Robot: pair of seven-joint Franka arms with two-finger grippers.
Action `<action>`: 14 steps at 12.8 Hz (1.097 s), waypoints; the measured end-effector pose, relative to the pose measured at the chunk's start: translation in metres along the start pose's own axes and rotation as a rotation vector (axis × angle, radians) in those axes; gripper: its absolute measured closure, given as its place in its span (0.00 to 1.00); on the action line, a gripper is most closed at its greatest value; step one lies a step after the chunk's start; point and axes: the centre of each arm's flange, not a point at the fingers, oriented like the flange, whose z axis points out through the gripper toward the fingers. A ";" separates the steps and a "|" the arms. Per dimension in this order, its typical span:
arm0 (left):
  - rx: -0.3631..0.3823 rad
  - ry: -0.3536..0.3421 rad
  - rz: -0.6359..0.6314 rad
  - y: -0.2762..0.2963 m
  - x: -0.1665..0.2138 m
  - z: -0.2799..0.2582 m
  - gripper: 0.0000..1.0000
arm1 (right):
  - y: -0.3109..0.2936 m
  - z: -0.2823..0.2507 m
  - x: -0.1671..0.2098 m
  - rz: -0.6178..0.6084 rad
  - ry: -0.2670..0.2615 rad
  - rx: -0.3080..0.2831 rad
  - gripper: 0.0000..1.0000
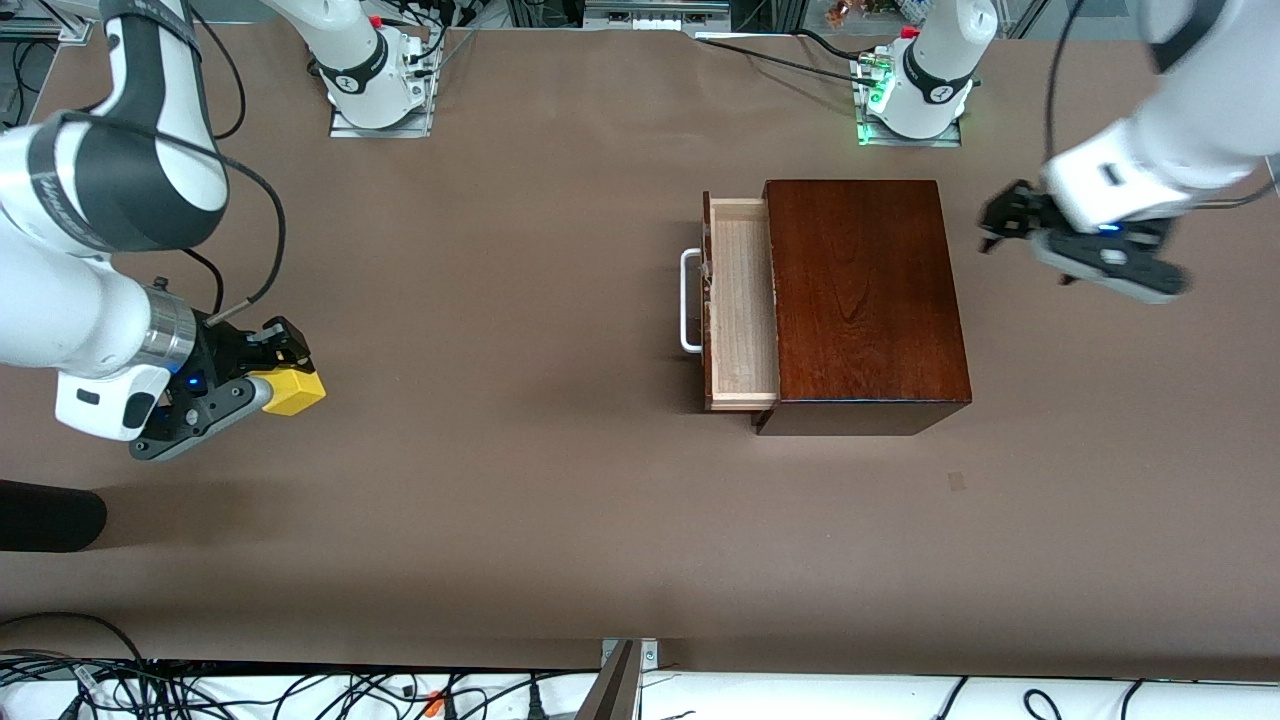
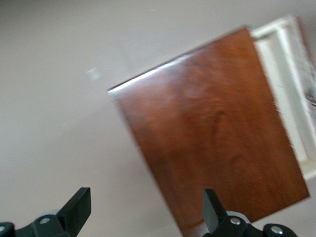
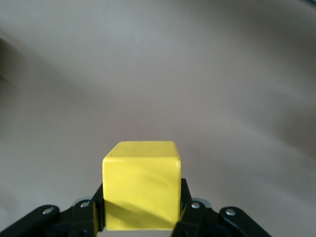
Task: Open drawer, take yellow block, close drawer
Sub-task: 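Set the cube on the table while the left gripper reaches the drawer, then push the drawer into the box with the left gripper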
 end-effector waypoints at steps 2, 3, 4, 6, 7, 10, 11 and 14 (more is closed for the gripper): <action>-0.002 -0.028 0.143 0.072 0.019 0.015 0.00 | 0.008 0.043 -0.014 0.072 -0.010 -0.027 0.45; -0.006 -0.046 0.216 0.109 0.027 0.026 0.00 | 0.011 0.068 -0.021 0.114 -0.015 -0.032 0.45; -0.014 -0.061 0.287 0.141 0.034 0.036 0.00 | 0.013 0.091 -0.027 0.159 -0.016 -0.035 0.45; -0.050 -0.071 0.443 0.195 0.055 0.056 0.00 | 0.017 0.137 -0.039 0.233 -0.013 -0.055 0.45; -0.079 -0.069 0.506 0.215 0.069 0.066 0.00 | 0.018 0.160 -0.046 0.256 -0.006 -0.071 0.45; -0.174 -0.045 0.641 0.260 0.112 0.097 0.00 | 0.020 0.213 -0.062 0.277 0.016 -0.089 0.45; -0.194 -0.017 0.702 0.276 0.123 0.109 0.00 | 0.021 0.225 -0.064 0.280 0.019 -0.093 0.45; -0.202 0.043 0.918 0.317 0.142 0.158 0.00 | 0.032 0.264 -0.060 0.298 0.064 -0.114 0.45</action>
